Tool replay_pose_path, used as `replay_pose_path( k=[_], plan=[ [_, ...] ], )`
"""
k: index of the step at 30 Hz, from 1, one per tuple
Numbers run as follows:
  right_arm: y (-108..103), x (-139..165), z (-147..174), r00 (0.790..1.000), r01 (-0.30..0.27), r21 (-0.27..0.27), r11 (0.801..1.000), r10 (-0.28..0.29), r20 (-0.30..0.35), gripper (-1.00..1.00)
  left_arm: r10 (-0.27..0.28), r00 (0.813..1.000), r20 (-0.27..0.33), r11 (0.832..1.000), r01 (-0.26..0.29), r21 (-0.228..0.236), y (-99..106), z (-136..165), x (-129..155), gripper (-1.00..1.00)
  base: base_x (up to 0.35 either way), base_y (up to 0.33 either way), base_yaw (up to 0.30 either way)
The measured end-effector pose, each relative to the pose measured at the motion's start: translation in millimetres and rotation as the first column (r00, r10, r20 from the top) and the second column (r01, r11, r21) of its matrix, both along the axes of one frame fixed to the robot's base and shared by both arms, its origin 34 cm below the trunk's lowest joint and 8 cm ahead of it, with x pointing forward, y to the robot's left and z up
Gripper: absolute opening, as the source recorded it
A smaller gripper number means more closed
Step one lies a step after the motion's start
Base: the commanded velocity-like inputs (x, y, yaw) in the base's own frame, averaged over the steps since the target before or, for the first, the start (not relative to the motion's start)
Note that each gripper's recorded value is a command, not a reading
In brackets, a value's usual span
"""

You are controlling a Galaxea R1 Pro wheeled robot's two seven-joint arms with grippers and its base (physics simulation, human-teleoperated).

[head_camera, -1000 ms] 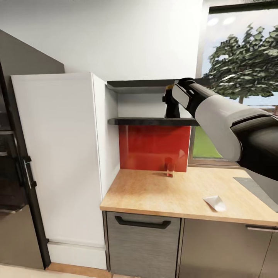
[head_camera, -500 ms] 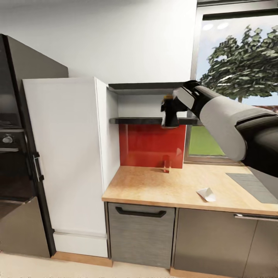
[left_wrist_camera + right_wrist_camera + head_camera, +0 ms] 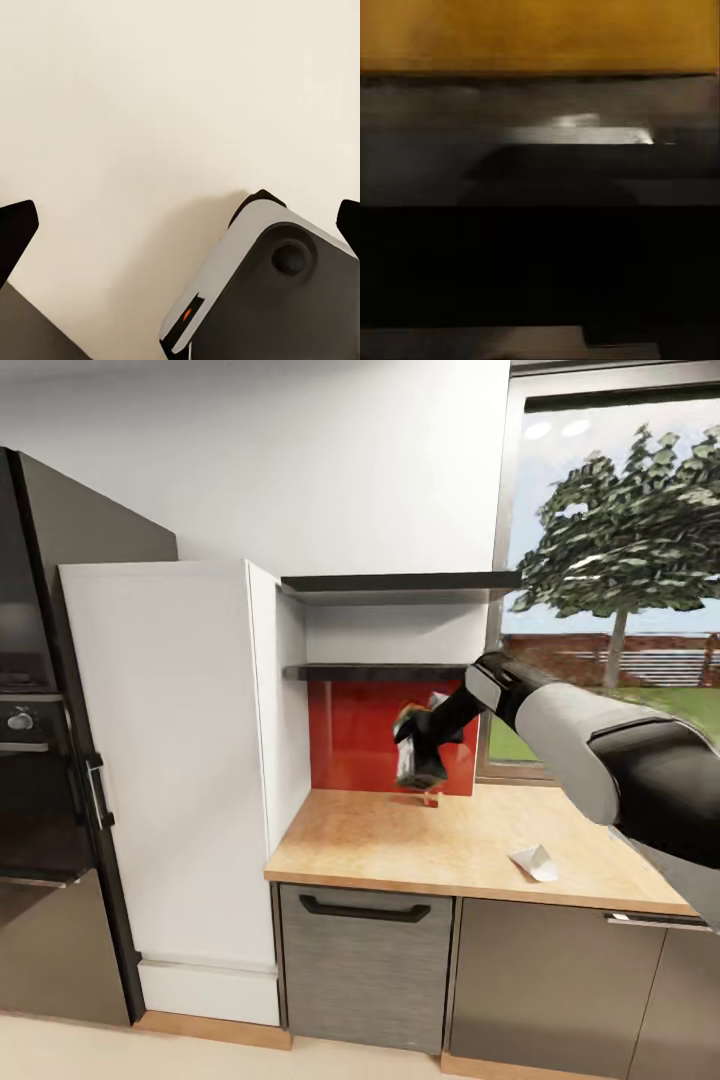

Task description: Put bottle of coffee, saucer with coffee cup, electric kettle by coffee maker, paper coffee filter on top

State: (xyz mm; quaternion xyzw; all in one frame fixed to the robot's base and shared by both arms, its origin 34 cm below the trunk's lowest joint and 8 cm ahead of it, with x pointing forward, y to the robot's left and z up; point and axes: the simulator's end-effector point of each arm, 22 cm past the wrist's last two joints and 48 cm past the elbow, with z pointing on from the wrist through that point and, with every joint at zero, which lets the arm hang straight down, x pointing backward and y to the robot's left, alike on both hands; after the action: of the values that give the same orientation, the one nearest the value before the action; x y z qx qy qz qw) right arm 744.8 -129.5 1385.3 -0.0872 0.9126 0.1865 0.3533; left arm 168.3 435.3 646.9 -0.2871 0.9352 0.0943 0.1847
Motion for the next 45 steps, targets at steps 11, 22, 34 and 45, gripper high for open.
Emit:
replay_pose_path(
  k=[11, 22, 34, 45],
  plan=[
    [100, -100, -266, 0.881, -0.197, 0.153, 0.968, 0.243, -0.406, -1.00, -0.016, 0.999, 0.044, 1.000, 0.015, 0.017, -7, 2, 10, 1.00, 0.000, 0.000, 0.000],
    [101, -172, -399, 0.804, -0.191, 0.182, 0.965, 0.260, -0.534, -1.00, -0.085, 0.993, 0.080, 0.995, 0.080, 0.060, -2, 8, 22, 1.00, 0.000, 0.000, 0.000],
    [76, -235, -539, 0.849, -0.183, 0.042, 0.982, 0.179, -0.498, -1.00, -0.076, 0.993, 0.089, 0.996, 0.070, 0.060, -3, 9, 24, 1.00, 0.000, 0.000, 0.000],
    [-34, -262, -627, 0.938, -0.037, -0.158, 0.987, -0.020, -0.345, -1.00, -0.095, 0.984, 0.154, 0.995, 0.095, 0.007, -49, 7, 53, 1.00, 0.000, 0.000, 0.000]
  ],
)
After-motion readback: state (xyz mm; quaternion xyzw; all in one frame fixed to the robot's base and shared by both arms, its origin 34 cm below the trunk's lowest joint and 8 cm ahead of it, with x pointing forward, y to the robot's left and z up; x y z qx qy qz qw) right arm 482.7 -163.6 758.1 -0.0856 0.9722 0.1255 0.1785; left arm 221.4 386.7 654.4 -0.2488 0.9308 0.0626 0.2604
